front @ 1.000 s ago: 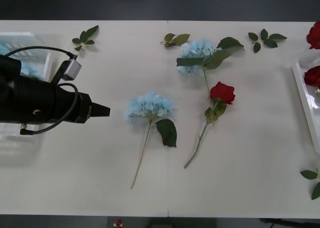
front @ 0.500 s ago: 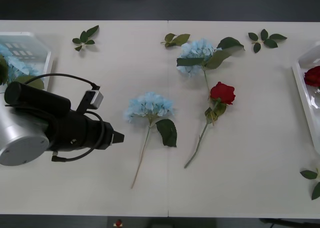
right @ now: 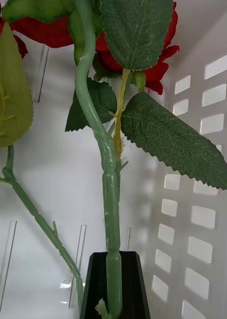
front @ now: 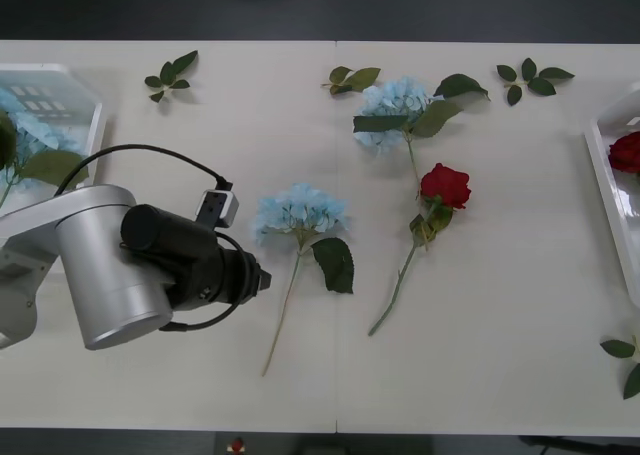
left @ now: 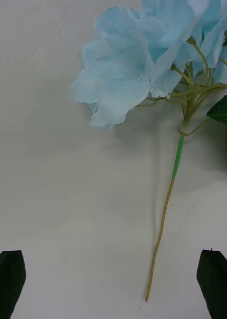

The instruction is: Put the red flowers into the right box and the blue flowers into the left box

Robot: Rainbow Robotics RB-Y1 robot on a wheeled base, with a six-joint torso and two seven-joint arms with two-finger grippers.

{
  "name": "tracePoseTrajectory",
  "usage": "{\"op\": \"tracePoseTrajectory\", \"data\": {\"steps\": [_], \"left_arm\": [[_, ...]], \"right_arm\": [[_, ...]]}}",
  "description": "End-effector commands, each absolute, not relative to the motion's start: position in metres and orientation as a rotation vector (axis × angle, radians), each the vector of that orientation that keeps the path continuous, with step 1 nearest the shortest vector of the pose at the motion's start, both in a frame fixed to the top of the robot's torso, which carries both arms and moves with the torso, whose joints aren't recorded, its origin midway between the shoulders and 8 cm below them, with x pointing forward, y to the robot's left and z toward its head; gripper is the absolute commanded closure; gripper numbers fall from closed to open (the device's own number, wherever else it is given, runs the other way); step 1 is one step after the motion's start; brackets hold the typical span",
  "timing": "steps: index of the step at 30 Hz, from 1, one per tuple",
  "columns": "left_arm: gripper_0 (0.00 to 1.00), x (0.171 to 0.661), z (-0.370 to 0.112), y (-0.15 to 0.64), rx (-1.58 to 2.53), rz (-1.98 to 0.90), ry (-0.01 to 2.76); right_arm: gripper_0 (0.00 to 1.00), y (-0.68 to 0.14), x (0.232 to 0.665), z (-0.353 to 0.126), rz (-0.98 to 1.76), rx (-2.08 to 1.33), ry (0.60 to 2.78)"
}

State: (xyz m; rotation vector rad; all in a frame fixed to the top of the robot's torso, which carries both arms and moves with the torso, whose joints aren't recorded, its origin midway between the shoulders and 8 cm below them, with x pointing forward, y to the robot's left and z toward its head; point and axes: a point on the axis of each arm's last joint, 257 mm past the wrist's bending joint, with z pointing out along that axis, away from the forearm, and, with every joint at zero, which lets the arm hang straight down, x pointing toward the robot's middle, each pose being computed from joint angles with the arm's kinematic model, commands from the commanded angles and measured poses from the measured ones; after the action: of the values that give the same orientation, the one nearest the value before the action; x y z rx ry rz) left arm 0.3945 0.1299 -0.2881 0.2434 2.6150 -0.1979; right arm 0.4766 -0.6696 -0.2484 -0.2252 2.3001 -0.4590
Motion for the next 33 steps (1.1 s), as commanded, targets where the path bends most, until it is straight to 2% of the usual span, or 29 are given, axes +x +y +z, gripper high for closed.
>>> {"op": "tracePoseTrajectory", "data": {"steps": [1, 2, 3, 8, 11, 13, 16, 26, 33], "left_arm": [[0.00, 0.406, -0.284, 0.107, 0.268, -0.171, 2.606], [0.00, 0.408, -0.286, 0.104, 0.273, -0.167, 2.608], [0.00, 0.411, -0.287, 0.102, 0.279, -0.157, 2.606], [0.00, 0.419, -0.302, 0.085, 0.323, -0.116, 2.613], [0.00, 0.422, -0.313, 0.079, 0.351, -0.084, 2.620], [0.00, 0.424, -0.321, 0.075, 0.367, -0.067, 2.625], [0.00, 0.425, -0.331, 0.068, 0.383, -0.056, 2.634], [0.00, 0.426, -0.347, 0.052, 0.426, -0.032, 2.653], [0.00, 0.423, -0.352, 0.048, 0.446, -0.035, 2.668]], "right_arm": [[1.00, -0.687, 0.491, -0.215, -0.561, -0.268, 2.230], [1.00, -0.687, 0.492, -0.215, -0.569, -0.278, 2.227], [0.94, -0.687, 0.492, -0.215, -0.578, -0.289, 2.229], [0.34, -0.686, 0.496, -0.210, -0.599, -0.327, 2.228], [0.18, -0.682, 0.498, -0.209, -0.578, -0.333, 2.247], [0.12, -0.679, 0.499, -0.209, -0.561, -0.335, 2.260], [0.09, -0.671, 0.503, -0.206, -0.527, -0.344, 2.280], [0.09, -0.643, 0.522, -0.188, -0.392, -0.311, 2.289], [0.08, -0.562, 0.526, -0.190, 0.031, -0.202, 2.339]]}}
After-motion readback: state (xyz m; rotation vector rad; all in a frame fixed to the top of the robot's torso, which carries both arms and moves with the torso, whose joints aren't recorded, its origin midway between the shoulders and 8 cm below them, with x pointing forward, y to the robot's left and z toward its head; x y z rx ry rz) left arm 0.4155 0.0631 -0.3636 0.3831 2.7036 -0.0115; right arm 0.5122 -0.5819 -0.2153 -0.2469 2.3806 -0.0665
